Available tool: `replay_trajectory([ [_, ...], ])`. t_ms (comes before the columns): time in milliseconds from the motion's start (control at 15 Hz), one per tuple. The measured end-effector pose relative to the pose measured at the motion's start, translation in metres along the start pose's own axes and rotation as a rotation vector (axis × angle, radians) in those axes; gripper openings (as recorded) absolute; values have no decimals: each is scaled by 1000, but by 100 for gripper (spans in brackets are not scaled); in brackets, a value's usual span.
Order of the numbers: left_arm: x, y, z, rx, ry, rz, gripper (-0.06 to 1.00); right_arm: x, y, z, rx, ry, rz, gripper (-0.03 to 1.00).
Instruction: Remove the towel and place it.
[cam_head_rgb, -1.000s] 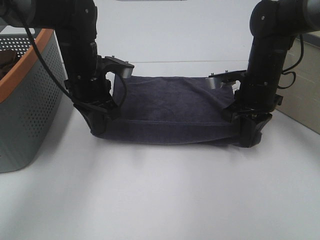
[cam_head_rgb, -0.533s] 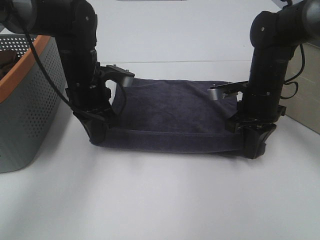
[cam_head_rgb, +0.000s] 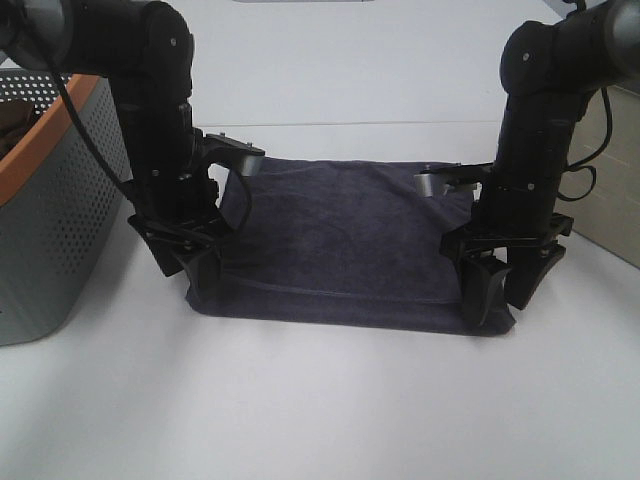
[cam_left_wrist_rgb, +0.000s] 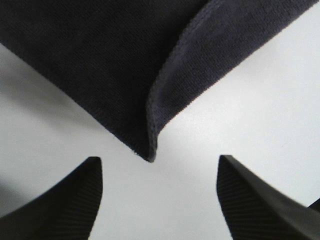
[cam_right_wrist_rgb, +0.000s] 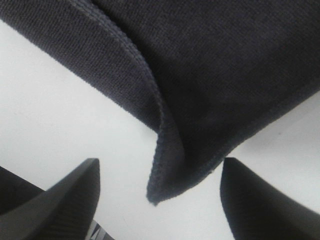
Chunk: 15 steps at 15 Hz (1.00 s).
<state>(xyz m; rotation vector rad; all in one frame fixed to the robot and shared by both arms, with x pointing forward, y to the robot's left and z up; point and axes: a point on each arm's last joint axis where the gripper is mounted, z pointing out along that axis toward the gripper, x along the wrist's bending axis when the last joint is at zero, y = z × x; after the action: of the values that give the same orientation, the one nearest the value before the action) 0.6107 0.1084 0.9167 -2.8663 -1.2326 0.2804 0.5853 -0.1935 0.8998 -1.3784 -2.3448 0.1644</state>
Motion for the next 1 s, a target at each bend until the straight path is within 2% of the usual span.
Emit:
replay_trajectory([
  [200, 0, 0, -2, -4, 3, -32, 69, 1, -1, -3, -9, -2, 94, 66],
  [333, -2, -1, -18, -41, 24, -32, 69, 7, -5, -22, -70, -13, 138, 67],
  [467, -5, 2, -52, -139, 56, -43, 69, 18, -15, -57, -182, -24, 143, 67],
  [533, -10, 2, -90, -252, 75, -102, 69, 32, -31, -94, -306, -43, 148, 67],
  [800, -16, 3, -156, -456, 117, -206, 69, 58, -67, -167, -561, -78, 146, 67],
  [933, -6, -9, -183, -527, 154, -273, 69, 61, -87, -198, -678, -73, 220, 67],
  [1000, 6, -23, -198, -561, 177, -322, 69, 53, -102, -214, -741, -73, 274, 67],
])
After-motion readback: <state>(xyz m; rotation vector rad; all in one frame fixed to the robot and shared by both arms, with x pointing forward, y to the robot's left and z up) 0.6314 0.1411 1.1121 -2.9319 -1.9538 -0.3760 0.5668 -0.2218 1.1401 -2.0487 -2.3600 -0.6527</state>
